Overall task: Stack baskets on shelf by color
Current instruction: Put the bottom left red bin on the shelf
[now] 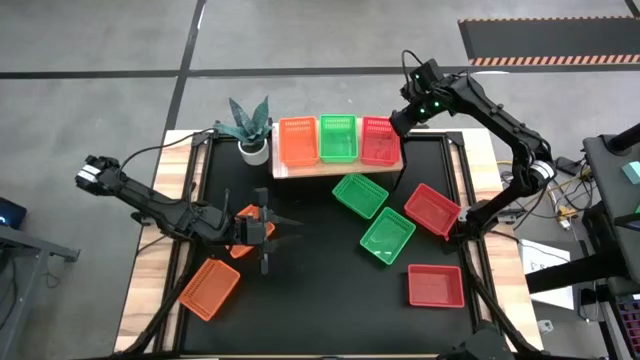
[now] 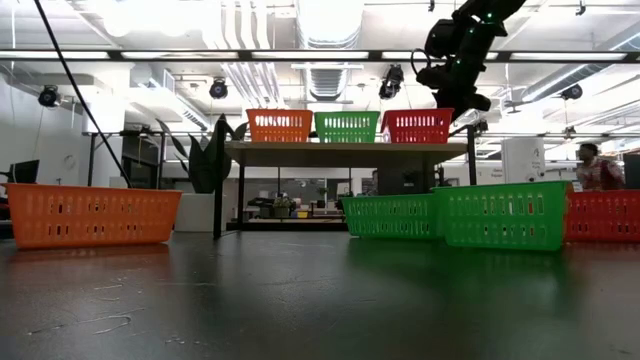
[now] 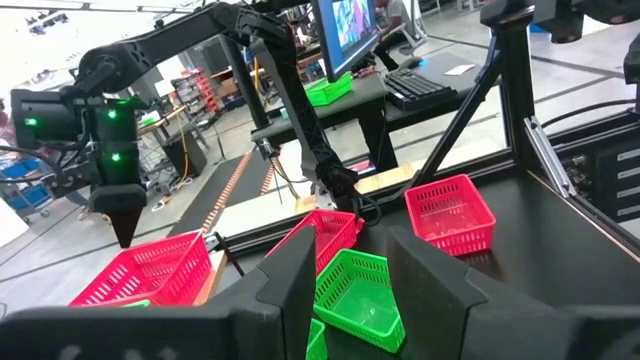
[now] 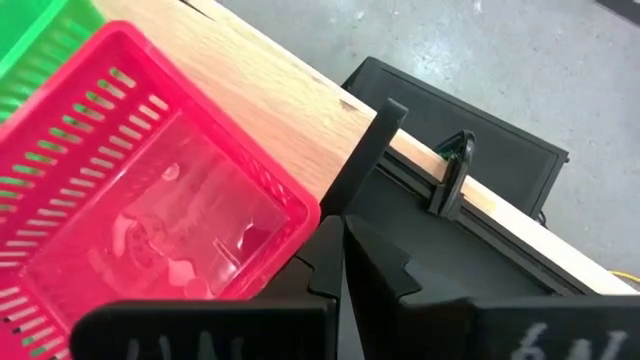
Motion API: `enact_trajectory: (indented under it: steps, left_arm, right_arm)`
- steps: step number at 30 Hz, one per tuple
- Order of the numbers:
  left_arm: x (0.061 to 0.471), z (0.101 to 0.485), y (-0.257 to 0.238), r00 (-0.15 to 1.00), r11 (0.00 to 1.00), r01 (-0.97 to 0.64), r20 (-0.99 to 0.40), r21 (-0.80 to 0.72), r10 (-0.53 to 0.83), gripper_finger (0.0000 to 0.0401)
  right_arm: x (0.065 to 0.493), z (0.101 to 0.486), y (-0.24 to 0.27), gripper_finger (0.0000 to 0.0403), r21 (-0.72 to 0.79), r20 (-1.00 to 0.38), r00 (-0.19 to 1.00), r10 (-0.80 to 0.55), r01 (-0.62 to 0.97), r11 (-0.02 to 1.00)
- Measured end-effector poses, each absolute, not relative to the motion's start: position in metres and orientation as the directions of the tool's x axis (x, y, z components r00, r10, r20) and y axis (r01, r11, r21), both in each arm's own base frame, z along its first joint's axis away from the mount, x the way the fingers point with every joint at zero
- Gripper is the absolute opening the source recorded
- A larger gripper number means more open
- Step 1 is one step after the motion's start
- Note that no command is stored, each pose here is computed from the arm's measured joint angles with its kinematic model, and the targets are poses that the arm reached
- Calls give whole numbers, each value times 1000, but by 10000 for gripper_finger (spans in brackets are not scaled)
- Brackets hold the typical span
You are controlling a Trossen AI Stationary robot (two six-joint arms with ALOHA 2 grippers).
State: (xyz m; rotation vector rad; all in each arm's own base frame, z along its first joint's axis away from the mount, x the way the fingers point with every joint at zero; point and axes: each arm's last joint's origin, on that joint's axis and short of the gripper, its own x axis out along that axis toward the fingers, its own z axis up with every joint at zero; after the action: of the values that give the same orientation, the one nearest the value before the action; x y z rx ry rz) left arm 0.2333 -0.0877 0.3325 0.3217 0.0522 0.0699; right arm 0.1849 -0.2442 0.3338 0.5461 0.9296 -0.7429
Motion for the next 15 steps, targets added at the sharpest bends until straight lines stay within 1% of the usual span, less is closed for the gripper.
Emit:
enact_trajectory:
  steps: [7, 15]
  left_arm:
    - [233, 332, -88, 996, 947, -60, -40, 317, 77, 109]
    - [233, 332, -88, 996, 946, -60, -40, 318, 77, 109]
  right_arm:
    - [184, 332, -243, 9, 115, -873, 373, -314, 783, 611]
    - [192, 325, -235, 9, 124, -883, 378, -277, 758, 640]
